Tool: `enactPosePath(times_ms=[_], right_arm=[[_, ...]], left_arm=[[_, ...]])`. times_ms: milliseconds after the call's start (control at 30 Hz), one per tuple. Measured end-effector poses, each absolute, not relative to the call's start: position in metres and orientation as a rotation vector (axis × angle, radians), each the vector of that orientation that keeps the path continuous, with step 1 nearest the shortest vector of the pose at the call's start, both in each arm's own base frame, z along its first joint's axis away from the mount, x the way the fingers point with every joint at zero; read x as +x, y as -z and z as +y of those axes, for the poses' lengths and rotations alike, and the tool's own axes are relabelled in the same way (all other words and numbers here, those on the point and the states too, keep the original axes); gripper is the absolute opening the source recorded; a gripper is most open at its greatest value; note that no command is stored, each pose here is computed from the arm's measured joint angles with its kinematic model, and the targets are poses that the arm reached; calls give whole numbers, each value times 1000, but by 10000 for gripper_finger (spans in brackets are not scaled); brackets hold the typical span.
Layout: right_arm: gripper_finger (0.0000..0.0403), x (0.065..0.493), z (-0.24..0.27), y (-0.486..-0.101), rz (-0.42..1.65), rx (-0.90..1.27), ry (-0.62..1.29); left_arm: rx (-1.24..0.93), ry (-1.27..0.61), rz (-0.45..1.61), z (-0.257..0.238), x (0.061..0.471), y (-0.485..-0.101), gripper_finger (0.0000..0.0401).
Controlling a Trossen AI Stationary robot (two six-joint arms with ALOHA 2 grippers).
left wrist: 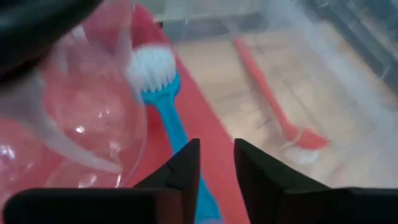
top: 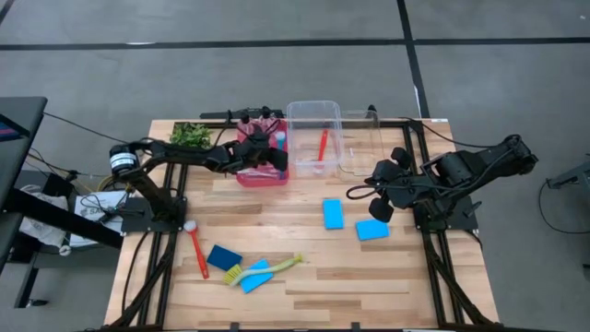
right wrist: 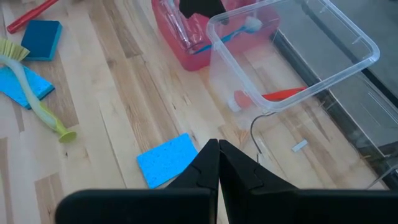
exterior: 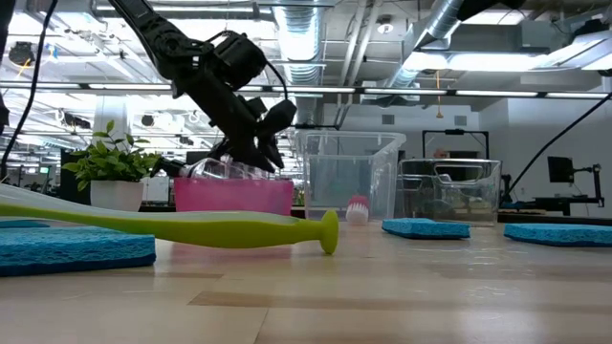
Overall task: Pick & Place Kitchen Sink Supplies
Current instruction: Put the blue dishwashing brush into the red bin
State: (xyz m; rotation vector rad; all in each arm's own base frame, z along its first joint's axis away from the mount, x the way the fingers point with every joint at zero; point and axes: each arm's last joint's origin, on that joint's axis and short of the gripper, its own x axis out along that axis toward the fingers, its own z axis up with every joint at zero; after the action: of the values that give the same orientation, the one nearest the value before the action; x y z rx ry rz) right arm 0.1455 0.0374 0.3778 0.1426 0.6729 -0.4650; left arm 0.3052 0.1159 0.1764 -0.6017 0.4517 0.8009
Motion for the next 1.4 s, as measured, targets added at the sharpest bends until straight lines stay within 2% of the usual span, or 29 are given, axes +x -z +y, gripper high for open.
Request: enactPosePath(times_ms=[167, 333, 1400], right_arm=[[1, 145, 37, -378, 674, 139, 464], [1, 145, 37, -378, 676, 132, 461], [1, 146, 38, -378, 669, 139, 461]], left_arm=[[-660, -786, 468, 116, 309, -165, 138], [-673, -809, 474, 118, 309, -160, 157], [-698, -873, 503, 123, 309, -146, 159]])
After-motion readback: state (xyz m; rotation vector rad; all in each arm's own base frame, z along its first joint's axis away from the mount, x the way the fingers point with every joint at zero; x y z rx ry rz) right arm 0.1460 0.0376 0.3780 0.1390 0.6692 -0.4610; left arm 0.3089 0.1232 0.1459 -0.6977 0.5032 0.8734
